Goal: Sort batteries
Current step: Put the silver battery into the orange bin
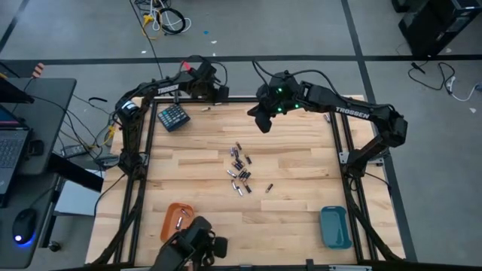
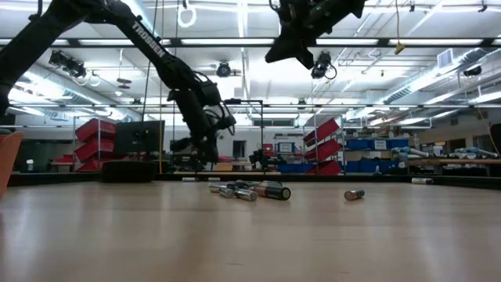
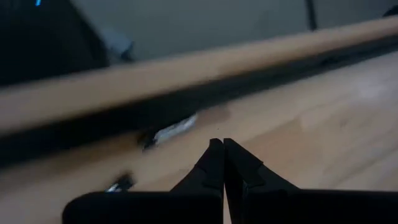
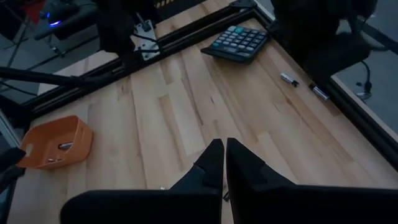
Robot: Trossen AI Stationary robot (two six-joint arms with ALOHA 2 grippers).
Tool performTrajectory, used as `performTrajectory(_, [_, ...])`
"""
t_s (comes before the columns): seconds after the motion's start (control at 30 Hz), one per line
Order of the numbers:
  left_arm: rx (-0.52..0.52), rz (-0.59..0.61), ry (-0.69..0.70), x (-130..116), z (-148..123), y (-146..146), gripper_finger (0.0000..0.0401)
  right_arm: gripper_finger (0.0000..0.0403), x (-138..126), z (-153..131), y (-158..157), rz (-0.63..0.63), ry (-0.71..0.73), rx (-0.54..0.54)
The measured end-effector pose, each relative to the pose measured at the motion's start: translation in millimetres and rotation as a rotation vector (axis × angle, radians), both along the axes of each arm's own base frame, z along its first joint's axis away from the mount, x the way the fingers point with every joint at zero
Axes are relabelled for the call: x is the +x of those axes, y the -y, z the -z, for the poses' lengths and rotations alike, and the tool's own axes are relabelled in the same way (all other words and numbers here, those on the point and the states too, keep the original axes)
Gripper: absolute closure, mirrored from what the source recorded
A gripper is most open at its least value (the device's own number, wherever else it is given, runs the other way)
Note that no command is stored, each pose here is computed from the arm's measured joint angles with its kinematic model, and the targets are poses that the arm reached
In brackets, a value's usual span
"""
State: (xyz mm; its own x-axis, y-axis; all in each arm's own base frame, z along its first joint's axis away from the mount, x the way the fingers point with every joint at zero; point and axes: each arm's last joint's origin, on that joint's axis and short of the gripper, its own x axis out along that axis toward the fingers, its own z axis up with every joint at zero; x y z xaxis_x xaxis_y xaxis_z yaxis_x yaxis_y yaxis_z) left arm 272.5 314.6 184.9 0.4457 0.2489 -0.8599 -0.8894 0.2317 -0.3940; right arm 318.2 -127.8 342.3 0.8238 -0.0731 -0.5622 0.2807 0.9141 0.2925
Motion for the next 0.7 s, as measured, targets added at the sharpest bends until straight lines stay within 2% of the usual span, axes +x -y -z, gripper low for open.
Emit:
performTrajectory(0.13, [-0.034,-0.086,-0.105,-6,16,-2,0.0401,0.0394,1,-1,-1,-0.005,0.010,-0.004])
performTrajectory(0.37, [-0.009,-0.098,-0.097,-8,17,-8,0.0401,0.0392,1,-1,-2,-0.006,0.011,-0.004])
performTrajectory(0.7, [-0.044,-0.099,-0.120,-12,19,-6,0.0401,0.0393,1,-1,-2,-0.006,0.011,-0.004])
